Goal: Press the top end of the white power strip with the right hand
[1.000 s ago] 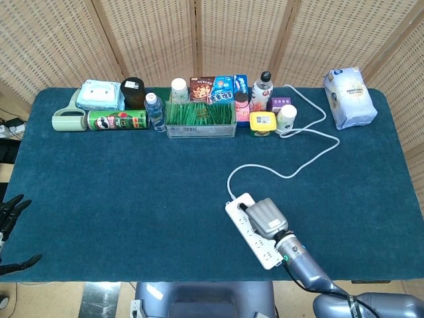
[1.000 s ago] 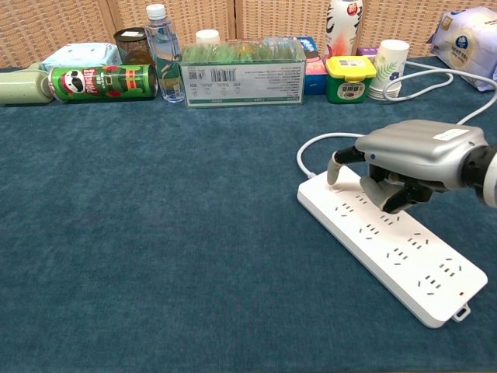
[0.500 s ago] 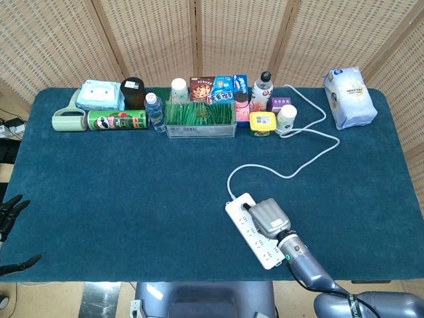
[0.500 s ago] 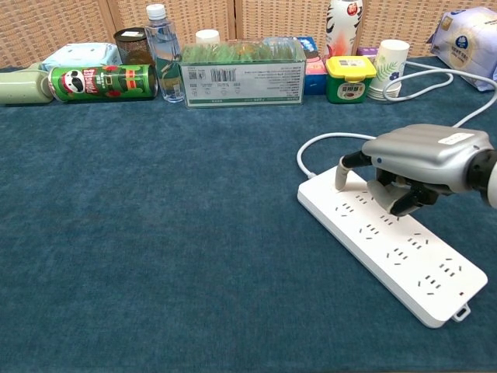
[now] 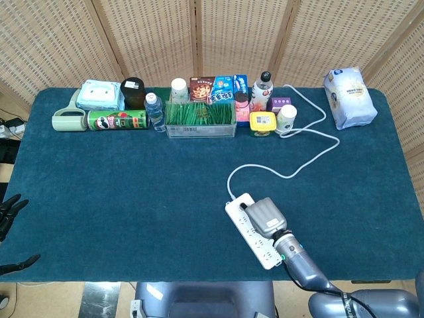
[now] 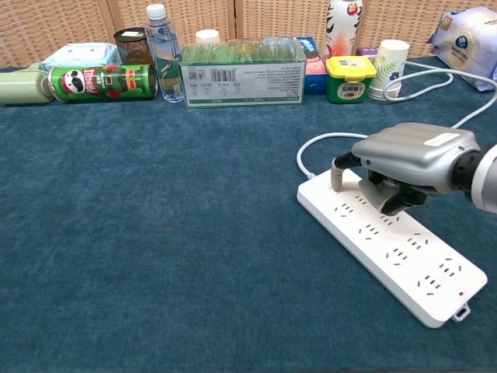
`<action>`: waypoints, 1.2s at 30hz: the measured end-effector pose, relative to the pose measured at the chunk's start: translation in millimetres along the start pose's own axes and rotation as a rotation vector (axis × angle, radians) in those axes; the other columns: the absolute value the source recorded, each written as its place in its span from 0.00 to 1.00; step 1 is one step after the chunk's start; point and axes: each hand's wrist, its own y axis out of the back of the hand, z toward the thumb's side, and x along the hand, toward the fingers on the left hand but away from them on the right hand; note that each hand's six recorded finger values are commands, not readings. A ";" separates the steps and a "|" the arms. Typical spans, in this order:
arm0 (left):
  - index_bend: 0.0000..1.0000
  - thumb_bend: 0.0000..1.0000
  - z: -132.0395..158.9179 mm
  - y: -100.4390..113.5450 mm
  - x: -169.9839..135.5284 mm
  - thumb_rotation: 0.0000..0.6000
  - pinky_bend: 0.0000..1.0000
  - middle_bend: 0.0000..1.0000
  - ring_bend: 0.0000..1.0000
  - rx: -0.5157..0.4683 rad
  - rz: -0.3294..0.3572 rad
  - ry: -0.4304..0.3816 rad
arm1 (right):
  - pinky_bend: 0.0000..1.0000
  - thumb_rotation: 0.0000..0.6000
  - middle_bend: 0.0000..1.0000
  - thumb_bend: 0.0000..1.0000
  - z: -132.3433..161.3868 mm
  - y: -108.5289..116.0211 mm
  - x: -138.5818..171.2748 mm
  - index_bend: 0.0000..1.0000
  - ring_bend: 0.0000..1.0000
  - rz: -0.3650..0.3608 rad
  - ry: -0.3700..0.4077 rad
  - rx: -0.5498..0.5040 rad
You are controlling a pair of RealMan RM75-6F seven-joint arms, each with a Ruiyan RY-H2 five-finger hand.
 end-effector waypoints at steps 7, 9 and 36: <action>0.00 0.11 -1.0 1.1 0.0 1.00 0.02 0.00 0.00 -0.003 0.002 0.000 | 1.00 1.00 0.91 0.85 -0.3 -0.9 -2.0 0.29 1.00 0.003 -0.017 0.027; 0.00 0.11 -1.3 1.5 0.0 1.00 0.02 0.00 0.00 -0.003 0.003 0.000 | 1.00 1.00 0.91 0.85 -0.3 -2.3 -1.2 0.29 1.00 0.007 -0.019 0.031; 0.00 0.11 -2.7 4.5 -2.3 1.00 0.02 0.00 0.00 -0.017 0.009 -0.002 | 0.94 1.00 0.72 0.50 -13.6 65.8 27.8 0.16 0.88 -0.287 -0.016 -0.100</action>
